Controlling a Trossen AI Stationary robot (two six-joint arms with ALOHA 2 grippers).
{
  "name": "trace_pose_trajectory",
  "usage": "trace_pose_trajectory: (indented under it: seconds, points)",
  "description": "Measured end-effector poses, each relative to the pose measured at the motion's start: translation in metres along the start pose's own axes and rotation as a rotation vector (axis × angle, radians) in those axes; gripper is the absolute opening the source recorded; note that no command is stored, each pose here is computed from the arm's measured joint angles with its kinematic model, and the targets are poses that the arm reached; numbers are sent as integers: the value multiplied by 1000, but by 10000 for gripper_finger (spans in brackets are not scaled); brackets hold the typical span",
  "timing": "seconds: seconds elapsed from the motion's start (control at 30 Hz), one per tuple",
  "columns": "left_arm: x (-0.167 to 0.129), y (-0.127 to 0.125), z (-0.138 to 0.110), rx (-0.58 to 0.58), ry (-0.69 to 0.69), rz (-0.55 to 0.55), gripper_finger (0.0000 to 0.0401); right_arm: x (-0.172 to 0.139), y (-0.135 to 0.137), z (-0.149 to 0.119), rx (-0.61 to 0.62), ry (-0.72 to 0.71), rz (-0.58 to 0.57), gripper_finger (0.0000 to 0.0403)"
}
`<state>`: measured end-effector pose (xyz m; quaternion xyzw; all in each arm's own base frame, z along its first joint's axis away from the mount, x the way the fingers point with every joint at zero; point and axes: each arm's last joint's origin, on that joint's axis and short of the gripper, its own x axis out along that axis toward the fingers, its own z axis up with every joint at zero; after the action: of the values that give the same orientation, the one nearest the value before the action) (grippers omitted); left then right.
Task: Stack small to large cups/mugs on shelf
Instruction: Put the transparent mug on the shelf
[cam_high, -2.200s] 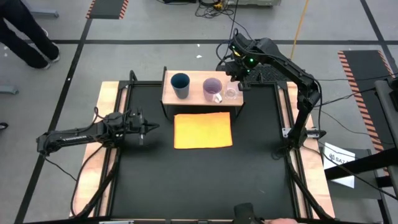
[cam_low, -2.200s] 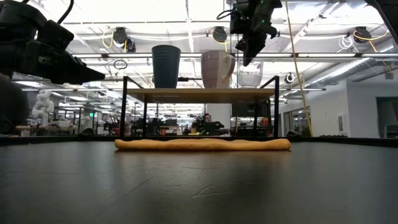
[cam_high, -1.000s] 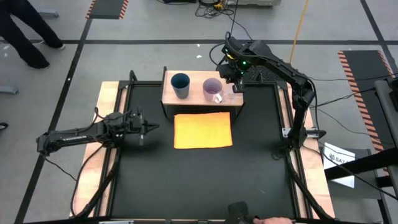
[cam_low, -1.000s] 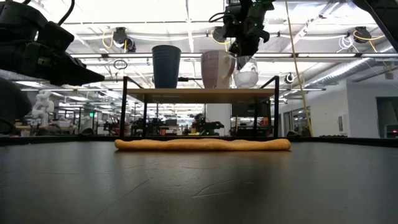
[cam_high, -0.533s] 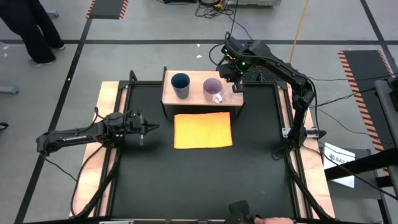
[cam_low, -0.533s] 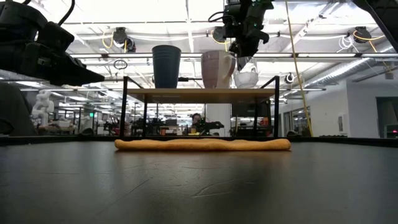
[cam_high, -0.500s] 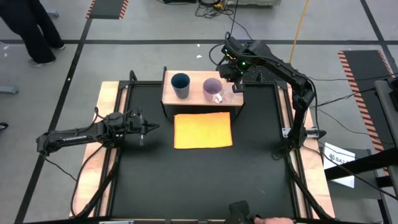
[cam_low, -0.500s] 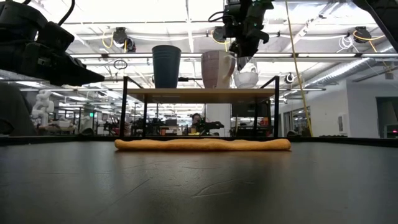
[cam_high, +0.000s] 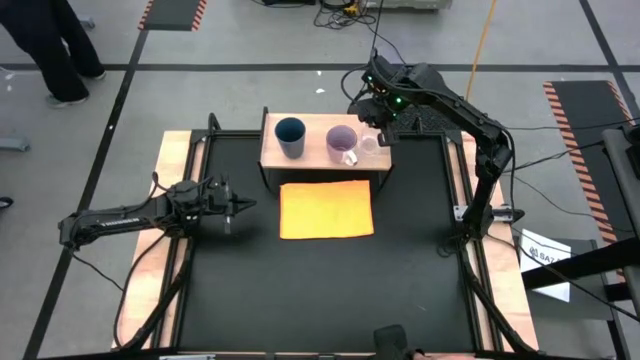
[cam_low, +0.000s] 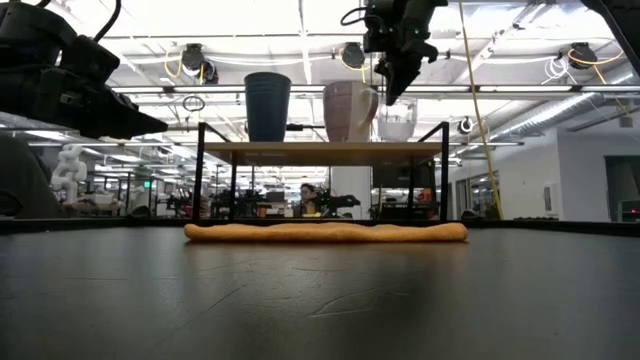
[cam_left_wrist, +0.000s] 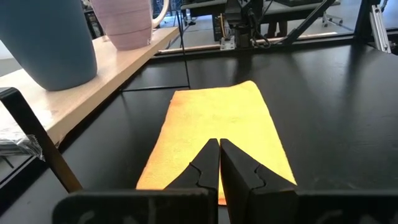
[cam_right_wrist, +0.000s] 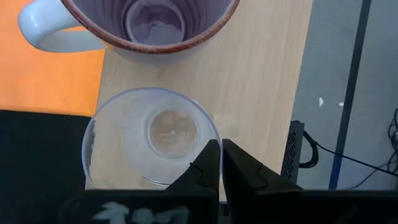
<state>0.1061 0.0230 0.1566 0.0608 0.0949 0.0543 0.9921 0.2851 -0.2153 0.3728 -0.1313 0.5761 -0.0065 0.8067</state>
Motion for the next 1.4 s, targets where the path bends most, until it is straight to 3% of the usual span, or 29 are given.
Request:
trace_pose_trajectory:
  seconds: [1.4]
  points:
    - [0, 0, -1, -17, 7, -10, 17, 15, -5, 4, 15, -15, 34, 0]
